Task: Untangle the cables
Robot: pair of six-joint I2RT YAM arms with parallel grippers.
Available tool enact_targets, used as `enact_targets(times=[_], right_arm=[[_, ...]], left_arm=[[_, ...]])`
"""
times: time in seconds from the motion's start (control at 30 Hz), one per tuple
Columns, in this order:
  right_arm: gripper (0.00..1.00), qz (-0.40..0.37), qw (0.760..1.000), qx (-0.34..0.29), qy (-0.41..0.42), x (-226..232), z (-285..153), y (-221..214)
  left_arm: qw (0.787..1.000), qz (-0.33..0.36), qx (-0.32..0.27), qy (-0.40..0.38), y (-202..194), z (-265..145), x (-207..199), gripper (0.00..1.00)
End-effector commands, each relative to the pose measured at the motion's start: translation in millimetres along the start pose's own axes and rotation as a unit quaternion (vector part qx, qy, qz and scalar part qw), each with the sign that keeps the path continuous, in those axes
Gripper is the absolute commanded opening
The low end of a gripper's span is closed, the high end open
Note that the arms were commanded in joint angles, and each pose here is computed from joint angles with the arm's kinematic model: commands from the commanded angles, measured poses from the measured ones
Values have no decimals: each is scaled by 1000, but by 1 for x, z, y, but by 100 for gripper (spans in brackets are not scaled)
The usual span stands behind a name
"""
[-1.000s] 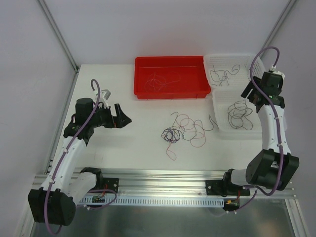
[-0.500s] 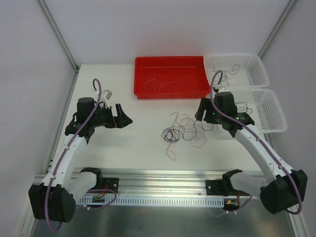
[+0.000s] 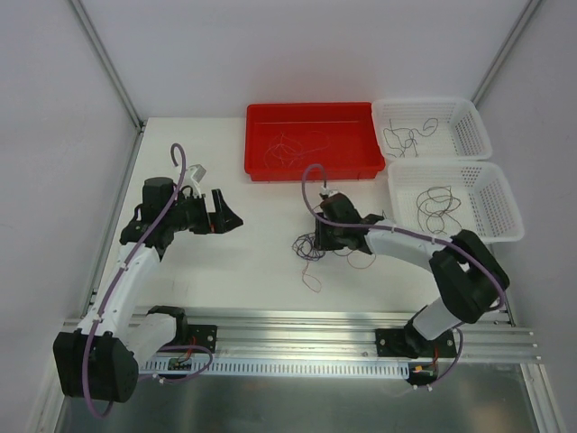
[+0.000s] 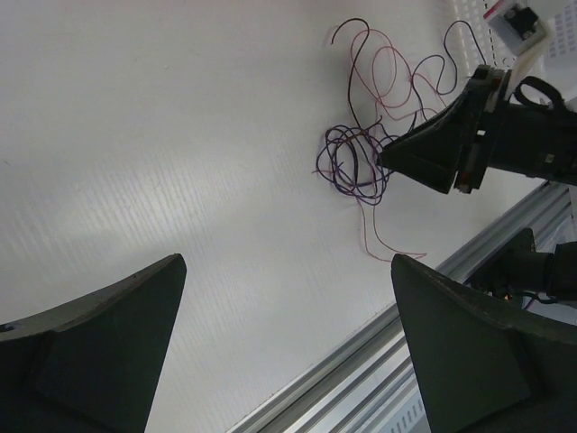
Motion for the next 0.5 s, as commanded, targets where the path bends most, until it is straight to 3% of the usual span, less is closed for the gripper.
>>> enact_targets(times=[0.0,0.13,0.33,0.47], right_arm=[[25,-39,997,-21,61,60,7,10],[1,-102,990,3,94,98,3,-4],[1,-237,954,54,174,124,-37,-21],[1,-267,955,60,117,95,-53,-21]], left_arm=[[1000,1,9,-22,-3,3,-6,99],[1000,0,10,-22,-4,3,-6,99],[999,-2,21,-30,-7,6,-8,99],[999,-8,30,-37,-10,9,-9,99]])
Point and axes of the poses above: each gripper's point midway between its finger pads, its own z axis out along the fingers, its own x axis along the line the jaws close on, y = z × x, the point moved 2 cm from there along -z, back along the fingers, and after that the axes turned 6 degrees about z, right-handed, at the moved point
